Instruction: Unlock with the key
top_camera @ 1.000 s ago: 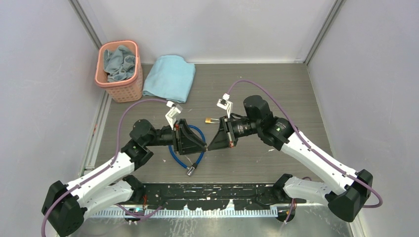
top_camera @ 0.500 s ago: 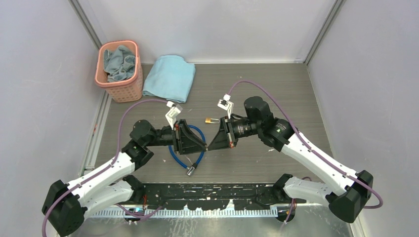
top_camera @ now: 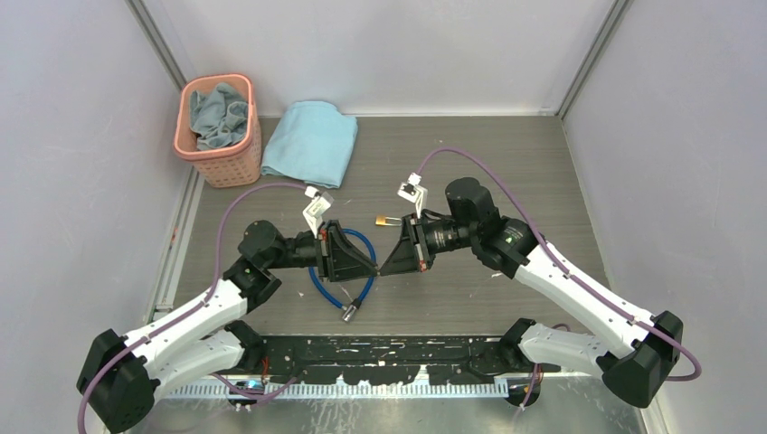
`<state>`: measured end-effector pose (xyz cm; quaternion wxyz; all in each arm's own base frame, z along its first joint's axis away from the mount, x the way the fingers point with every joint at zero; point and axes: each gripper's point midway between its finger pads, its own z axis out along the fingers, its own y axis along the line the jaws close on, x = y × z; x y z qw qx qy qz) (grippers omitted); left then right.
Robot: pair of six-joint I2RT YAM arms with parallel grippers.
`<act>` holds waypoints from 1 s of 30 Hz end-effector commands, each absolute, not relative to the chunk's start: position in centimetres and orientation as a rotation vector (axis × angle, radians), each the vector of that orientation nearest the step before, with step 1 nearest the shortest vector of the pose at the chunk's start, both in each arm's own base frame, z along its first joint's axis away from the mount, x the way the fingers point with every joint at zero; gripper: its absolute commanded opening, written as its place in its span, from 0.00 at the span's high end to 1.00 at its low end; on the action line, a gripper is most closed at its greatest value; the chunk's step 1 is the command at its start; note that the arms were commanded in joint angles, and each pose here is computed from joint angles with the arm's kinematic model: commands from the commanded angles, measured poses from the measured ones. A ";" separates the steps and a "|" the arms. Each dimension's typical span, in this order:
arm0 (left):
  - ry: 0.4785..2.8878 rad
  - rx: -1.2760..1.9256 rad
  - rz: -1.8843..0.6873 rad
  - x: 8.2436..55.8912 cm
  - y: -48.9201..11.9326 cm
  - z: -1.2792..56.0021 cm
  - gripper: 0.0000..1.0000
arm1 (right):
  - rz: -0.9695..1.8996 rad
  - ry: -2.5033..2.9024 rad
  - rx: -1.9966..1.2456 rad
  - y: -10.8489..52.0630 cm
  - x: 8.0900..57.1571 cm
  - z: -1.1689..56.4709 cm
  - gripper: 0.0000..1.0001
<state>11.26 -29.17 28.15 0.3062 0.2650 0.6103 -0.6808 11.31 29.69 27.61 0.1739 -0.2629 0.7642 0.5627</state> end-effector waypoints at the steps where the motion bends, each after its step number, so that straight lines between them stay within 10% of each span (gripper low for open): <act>1: 1.542 0.724 -1.811 10.8 -29.0 29.4 0.82 | 1.576 2.090 -0.768 30.0 11.9 28.5 0.99; 6: 1.555 0.708 -1.802 11.0 -29.1 29.2 0.81 | 1.580 2.084 -0.774 30.0 11.8 28.7 0.99; 12: 1.621 0.669 -1.748 12.0 -29.2 28.6 0.49 | 1.549 2.111 -0.753 29.8 12.0 28.4 0.99; 30: 1.627 0.660 -1.725 12.4 -29.3 28.4 0.62 | 1.526 2.174 -0.718 30.2 12.8 27.2 0.99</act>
